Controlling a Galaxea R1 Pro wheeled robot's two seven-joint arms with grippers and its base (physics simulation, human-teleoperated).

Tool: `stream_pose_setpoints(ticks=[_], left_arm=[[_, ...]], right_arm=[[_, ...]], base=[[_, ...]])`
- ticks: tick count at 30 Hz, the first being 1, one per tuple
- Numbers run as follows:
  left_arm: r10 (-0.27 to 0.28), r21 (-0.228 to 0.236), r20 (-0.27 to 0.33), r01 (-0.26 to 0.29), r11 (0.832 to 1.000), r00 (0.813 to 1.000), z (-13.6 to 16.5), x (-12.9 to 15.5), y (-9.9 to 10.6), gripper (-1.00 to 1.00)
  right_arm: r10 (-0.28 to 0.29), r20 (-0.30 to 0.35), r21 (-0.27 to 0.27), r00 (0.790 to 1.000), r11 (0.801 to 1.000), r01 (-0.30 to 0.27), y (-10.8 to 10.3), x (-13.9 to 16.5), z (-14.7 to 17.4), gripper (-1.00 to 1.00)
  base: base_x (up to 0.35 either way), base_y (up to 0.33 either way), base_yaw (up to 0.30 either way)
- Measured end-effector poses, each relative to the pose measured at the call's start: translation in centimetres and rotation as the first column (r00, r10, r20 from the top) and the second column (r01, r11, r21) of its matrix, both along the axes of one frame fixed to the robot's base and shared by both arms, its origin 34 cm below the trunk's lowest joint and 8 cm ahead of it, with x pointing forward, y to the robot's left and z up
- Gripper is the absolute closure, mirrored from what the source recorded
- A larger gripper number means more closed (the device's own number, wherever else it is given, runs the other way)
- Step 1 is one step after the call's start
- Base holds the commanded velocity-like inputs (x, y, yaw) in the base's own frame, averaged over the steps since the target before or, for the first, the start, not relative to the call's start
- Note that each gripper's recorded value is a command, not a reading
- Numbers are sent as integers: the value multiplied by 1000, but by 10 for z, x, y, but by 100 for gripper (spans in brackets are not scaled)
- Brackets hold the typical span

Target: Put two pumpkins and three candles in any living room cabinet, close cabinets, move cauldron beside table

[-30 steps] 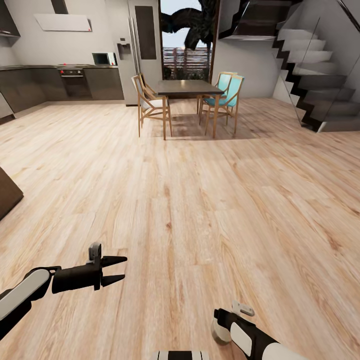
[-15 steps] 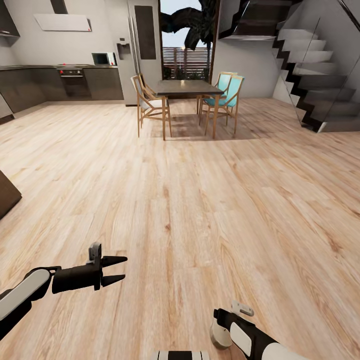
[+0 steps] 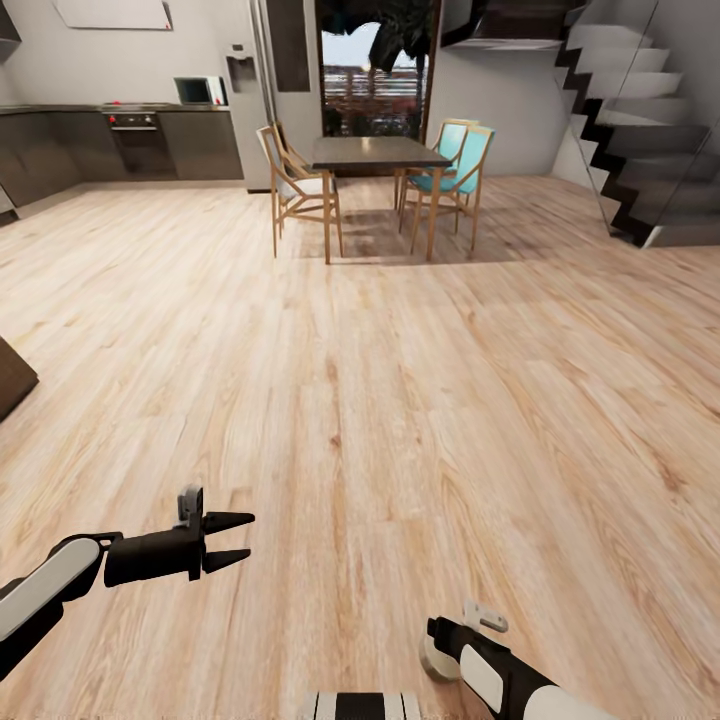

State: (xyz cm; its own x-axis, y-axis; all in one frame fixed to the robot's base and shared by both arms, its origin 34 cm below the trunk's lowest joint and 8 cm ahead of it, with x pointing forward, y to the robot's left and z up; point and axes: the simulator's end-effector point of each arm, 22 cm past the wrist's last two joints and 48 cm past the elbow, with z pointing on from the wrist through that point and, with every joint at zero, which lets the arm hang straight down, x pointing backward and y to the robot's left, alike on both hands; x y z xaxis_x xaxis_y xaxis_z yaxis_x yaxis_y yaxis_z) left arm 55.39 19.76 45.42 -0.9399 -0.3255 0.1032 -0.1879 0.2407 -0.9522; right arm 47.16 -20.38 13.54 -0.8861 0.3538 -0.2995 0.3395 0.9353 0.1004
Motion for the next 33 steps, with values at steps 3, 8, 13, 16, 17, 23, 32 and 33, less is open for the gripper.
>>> stream_pose_setpoints(ticks=[3,8,13,16,17,23,32,33], left_arm=[[0,0,-12,0,1000,1000,-6,-1,0,-100],[-1,0,-31,1,1000,1000,-16,-1,0,-100],[-1,-1,-47,1,1000,999,-23,-3,0,-100],[-1,-1,-47,1,1000,999,-23,-3,0,-100],[-1,-1,-47,1,1000,999,-23,-3,0,-100],[0,-1,-47,0,1000,999,-23,-2,0,-100],[-1,-1,-47,1,1000,999,-23,-3,0,-100],[0,-1,-47,0,1000,999,-23,-3,0,-100]], right_arm=[[0,-12,0,1000,1000,0,0,-5,-5,-100],[0,-33,0,999,1000,0,0,-12,-13,-100],[3,-25,13,1000,1000,-2,6,-7,-16,-100],[3,-25,13,1000,1000,-2,6,-7,-16,-100],[3,-25,13,1000,1000,-2,6,-7,-16,-100],[3,-25,13,1000,1000,-2,6,-7,-16,-100],[3,-25,13,1000,1000,-2,6,-7,-16,-100],[3,-25,13,1000,1000,-2,6,-7,-16,-100]], base=[[0,0,0],[0,0,0],[0,0,0],[0,0,0],[0,0,0],[0,0,0],[0,0,0],[0,0,0]])
